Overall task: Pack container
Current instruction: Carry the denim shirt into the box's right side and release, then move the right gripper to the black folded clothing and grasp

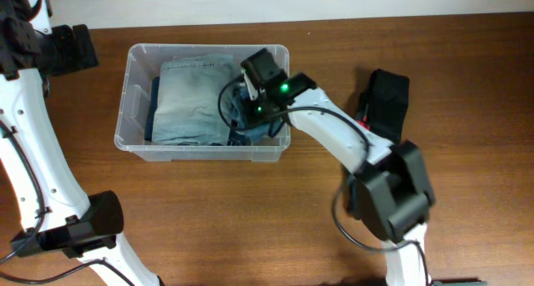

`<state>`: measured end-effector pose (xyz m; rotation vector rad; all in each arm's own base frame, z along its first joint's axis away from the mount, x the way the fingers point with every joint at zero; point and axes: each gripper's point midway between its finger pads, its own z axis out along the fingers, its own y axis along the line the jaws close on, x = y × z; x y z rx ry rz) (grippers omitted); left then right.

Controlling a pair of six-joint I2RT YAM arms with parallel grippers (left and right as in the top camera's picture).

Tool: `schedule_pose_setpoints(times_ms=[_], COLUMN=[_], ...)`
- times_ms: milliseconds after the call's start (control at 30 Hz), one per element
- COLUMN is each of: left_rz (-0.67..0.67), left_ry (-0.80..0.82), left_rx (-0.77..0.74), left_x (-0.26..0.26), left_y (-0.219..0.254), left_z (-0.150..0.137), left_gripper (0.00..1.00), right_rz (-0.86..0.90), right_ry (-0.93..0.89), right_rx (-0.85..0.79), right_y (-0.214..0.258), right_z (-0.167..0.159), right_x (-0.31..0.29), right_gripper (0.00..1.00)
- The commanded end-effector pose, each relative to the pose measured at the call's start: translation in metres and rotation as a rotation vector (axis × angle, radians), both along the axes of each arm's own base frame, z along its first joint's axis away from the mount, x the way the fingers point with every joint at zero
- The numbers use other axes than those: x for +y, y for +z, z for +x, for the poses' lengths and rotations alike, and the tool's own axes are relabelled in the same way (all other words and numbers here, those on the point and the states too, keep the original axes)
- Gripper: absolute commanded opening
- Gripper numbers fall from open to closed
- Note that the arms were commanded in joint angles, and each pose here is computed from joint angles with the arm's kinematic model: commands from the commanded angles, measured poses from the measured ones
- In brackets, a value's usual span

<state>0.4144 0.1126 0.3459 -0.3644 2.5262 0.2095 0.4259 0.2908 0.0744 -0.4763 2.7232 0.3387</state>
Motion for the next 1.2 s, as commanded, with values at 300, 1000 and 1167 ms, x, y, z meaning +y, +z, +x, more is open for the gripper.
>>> schedule_pose_setpoints(times_ms=[300,1000,1167], left_rz=[0.007,0.007,0.007], left_ry=[0.011,0.012,0.012], left_rx=[-0.04,-0.04,-0.04], left_x=[0.0,0.0,0.0], left_y=[0.014,0.014,0.014], left_z=[-0.005,-0.005,-0.005], left_gripper=[1.0,1.0,1.0], right_rz=[0.026,-0.008,0.036], right_ry=[0.051,0.077,0.057], right_rx=[-0.106,0.026,-0.048], right_y=[0.072,-0.035,0.031], right_z=[0.016,0.035,0.043], right_x=[0.007,0.028,0.019], right_gripper=[0.05,0.04,0.09])
